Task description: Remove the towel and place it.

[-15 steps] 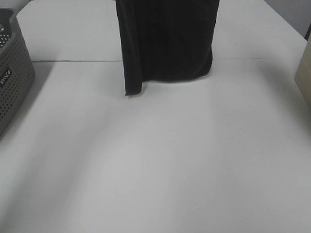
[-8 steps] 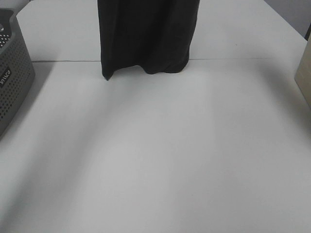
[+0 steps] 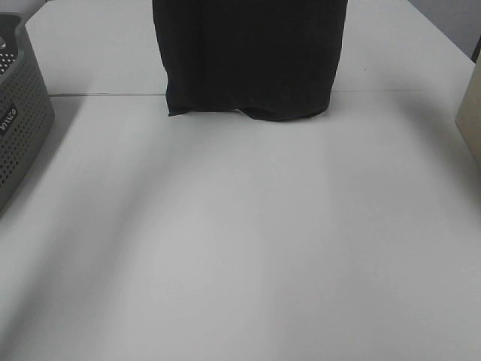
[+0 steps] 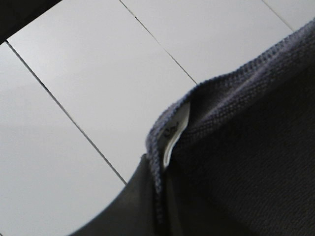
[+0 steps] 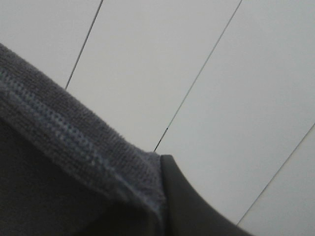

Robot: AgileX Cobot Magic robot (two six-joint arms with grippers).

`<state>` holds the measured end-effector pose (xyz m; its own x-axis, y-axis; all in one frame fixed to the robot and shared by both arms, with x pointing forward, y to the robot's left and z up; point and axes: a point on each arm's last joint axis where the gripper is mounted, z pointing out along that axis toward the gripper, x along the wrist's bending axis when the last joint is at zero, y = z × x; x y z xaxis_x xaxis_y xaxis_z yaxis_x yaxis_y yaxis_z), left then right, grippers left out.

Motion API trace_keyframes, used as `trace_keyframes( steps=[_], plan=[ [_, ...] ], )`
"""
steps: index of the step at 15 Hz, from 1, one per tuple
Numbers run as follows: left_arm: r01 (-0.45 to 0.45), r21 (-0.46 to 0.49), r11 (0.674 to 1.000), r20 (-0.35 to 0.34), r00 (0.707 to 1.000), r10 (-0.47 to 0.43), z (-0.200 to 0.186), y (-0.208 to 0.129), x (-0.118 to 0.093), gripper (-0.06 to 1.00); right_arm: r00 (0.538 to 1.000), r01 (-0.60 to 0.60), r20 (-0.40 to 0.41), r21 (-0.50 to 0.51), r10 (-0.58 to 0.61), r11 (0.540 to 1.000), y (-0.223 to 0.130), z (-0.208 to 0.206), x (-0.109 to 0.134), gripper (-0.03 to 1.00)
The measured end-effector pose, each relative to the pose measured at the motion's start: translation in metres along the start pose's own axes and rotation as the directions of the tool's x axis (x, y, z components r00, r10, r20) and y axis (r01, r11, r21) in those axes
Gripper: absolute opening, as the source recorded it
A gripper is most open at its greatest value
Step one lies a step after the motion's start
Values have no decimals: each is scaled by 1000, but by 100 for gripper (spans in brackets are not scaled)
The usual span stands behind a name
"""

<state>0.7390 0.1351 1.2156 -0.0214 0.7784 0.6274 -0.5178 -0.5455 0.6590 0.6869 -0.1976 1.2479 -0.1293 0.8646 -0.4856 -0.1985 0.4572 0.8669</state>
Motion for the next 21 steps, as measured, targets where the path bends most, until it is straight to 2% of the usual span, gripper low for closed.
trace_keyframes(
  steps=[5, 7, 9, 10, 11, 13, 15, 16, 17, 18, 19, 21],
  plan=[
    [40, 82, 996, 50, 998, -44, 0, -7, -5, 0, 1000, -1, -15, 32, 1, 999, -3, 0, 1, 2],
    [75, 227, 971, 143, 984, -110, -3, -14, -20, 0, 997, -37, -59, 117, 44, 992, -10, -1, 5, 2],
    [111, 383, 917, 240, 947, -215, -11, -13, -34, 0, 991, -57, -106, 217, 82, 975, -15, -7, 6, 2],
    [121, 411, 904, 257, 936, -242, -13, -11, -36, 0, 989, -60, -120, 246, 92, 967, -15, -10, 6, 2],
    [117, 481, 869, 302, 908, -290, -19, -7, -40, 0, 982, -63, -151, 307, 114, 950, -17, -15, 8, 2],
    [71, 584, 808, 379, 857, -349, -34, 11, -37, 0, 958, -55, -228, 453, 176, 890, -19, -31, 12, 2],
    [18, 668, 744, 441, 796, -415, -52, 31, -29, 0, 925, -44, -290, 560, 246, 827, -15, -50, 14, 2],
    [1, 692, 722, 462, 768, -443, -61, 42, -23, 0, 905, -46, -313, 600, 287, 799, -9, -62, 13, 2],
    [0, 706, 709, 466, 753, -464, -66, 48, -19, 0, 895, -47, -323, 618, 308, 785, -6, -69, 13, 2],
    [17, 766, 643, 449, 701, -553, -82, 67, -4, 0, 857, -58, -346, 672, 383, 738, 8, -92, 10, 2],
    [26, 788, 616, 433, 687, -583, -88, 73, 0, 0, 845, -75, -348, 676, 407, 733, 14, -98, 9, 2],
    [49, 810, 584, 403, 678, -615, -95, 79, 6, 0, 813, -129, -339, 689, 474, 713, 20, -106, 11, 2]
  ],
)
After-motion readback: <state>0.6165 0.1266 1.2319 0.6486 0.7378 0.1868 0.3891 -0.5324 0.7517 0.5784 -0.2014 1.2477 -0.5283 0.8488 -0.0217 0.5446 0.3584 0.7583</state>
